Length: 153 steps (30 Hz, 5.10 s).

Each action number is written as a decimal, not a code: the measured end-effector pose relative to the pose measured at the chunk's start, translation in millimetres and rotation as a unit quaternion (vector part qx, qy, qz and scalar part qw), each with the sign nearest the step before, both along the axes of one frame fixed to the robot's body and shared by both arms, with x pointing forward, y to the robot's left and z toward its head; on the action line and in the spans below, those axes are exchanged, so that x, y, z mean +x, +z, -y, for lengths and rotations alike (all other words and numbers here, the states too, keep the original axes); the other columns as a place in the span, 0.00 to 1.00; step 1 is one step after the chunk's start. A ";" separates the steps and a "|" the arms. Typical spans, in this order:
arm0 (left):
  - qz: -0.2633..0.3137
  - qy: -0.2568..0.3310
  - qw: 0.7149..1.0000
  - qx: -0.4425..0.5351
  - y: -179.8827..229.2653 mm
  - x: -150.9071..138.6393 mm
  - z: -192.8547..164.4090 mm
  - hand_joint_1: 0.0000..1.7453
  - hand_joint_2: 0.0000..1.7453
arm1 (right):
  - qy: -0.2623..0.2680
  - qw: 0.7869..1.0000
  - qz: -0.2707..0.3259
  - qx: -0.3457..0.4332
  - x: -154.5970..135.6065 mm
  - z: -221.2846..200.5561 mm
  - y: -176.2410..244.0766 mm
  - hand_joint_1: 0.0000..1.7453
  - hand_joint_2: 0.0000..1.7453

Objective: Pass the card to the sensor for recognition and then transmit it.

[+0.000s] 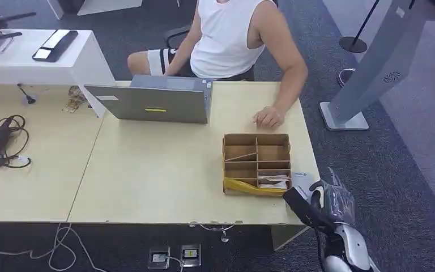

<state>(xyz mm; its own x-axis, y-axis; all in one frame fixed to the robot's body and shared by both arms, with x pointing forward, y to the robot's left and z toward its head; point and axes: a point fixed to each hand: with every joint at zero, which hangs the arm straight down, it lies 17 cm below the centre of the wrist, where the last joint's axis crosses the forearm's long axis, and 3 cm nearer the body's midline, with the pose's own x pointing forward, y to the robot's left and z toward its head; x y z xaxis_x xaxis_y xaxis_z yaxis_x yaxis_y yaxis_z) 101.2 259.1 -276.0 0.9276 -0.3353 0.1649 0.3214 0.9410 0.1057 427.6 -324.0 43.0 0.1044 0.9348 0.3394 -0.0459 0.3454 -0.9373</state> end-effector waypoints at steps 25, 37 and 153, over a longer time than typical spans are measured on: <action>0.000 0.000 1.000 0.000 0.0 0.0 -0.3 0.00 1.00 | -0.019 1.000 -0.005 0.016 0.1 4.0 -12.1 1.00 1.00; 0.000 -0.003 1.000 0.001 0.0 0.1 -0.1 0.00 1.00 | -0.022 1.000 0.004 0.006 2.7 6.9 -8.3 1.00 1.00; 0.007 -0.053 0.998 0.026 -1.0 -4.3 1.3 0.00 1.00 | 0.337 0.931 0.138 0.005 -9.3 -247.9 157.2 0.00 1.00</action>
<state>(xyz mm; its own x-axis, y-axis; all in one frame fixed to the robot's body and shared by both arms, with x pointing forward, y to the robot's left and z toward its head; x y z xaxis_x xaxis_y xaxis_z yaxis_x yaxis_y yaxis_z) 96.9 257.8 -277.0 0.8843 -0.4394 0.1579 0.4164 0.8951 0.1593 418.3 -76.0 200.1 -0.5983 0.7526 0.2750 -0.0127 0.3342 -0.9424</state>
